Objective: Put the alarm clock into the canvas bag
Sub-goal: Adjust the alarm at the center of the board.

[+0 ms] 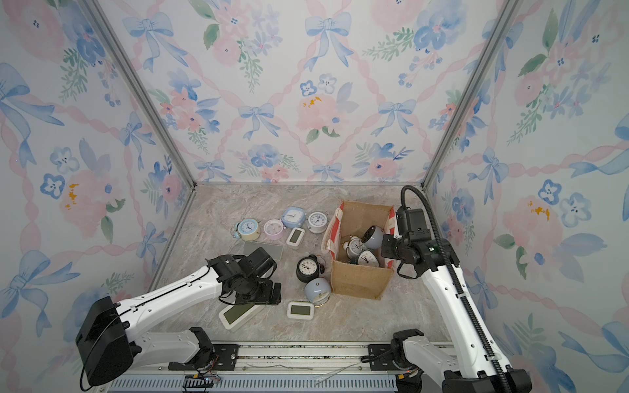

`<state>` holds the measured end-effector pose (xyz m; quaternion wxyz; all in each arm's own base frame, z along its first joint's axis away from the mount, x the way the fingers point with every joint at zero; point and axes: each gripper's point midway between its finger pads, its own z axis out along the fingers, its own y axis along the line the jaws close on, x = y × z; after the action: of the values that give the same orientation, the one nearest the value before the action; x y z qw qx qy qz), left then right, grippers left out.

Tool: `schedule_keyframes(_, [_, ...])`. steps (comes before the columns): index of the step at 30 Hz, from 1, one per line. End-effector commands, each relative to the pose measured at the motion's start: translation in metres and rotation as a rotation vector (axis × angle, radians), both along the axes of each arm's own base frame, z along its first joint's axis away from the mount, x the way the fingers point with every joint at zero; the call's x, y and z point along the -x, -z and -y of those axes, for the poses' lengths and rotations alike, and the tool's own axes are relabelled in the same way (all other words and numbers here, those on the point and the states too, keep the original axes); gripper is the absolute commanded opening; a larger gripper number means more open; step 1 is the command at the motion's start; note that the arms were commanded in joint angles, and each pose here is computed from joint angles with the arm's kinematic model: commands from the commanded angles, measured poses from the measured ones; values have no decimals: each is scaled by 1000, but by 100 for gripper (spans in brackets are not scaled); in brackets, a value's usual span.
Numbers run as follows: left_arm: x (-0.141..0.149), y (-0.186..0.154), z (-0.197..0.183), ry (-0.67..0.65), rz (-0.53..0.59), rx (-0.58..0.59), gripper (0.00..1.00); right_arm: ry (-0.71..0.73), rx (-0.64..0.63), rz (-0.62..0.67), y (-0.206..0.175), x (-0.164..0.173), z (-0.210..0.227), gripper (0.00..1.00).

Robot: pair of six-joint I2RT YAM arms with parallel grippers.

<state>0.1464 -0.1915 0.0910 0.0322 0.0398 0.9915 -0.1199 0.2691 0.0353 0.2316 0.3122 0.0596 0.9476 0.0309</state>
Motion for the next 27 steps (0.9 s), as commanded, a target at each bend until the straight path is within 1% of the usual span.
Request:
schedule_keyframes(1, [15, -4, 6, 27, -64, 31, 98, -24, 3, -2, 1, 1, -5, 14])
schedule_keyframes(6, [22, 10, 7, 68, -107, 20, 98, -23, 7, 0, 1, 2, -4, 14])
schedule_keyframes(9, [23, 10, 21, 96, -120, 85, 98, -23, 9, 0, 0, 2, -4, 14])
schedule_keyframes(11, [24, 12, 24, 105, -123, 101, 98, -22, 11, 0, 0, 2, -4, 14])
schedule_keyframes(15, [21, 24, 11, 85, -120, 42, 98, -23, 11, -2, 1, 2, -4, 14])
schedule_keyframes(19, [11, 34, -6, 40, -92, -24, 98, -22, 10, -1, 1, 2, -4, 14])
schedule_keyframes(22, [-1, 38, -19, 9, -65, -70, 98, -25, 9, -2, 0, 1, -5, 14])
schedule_keyframes(27, [-28, 35, -40, -78, 4, -125, 98, -27, 5, -6, 0, 0, -6, 14])
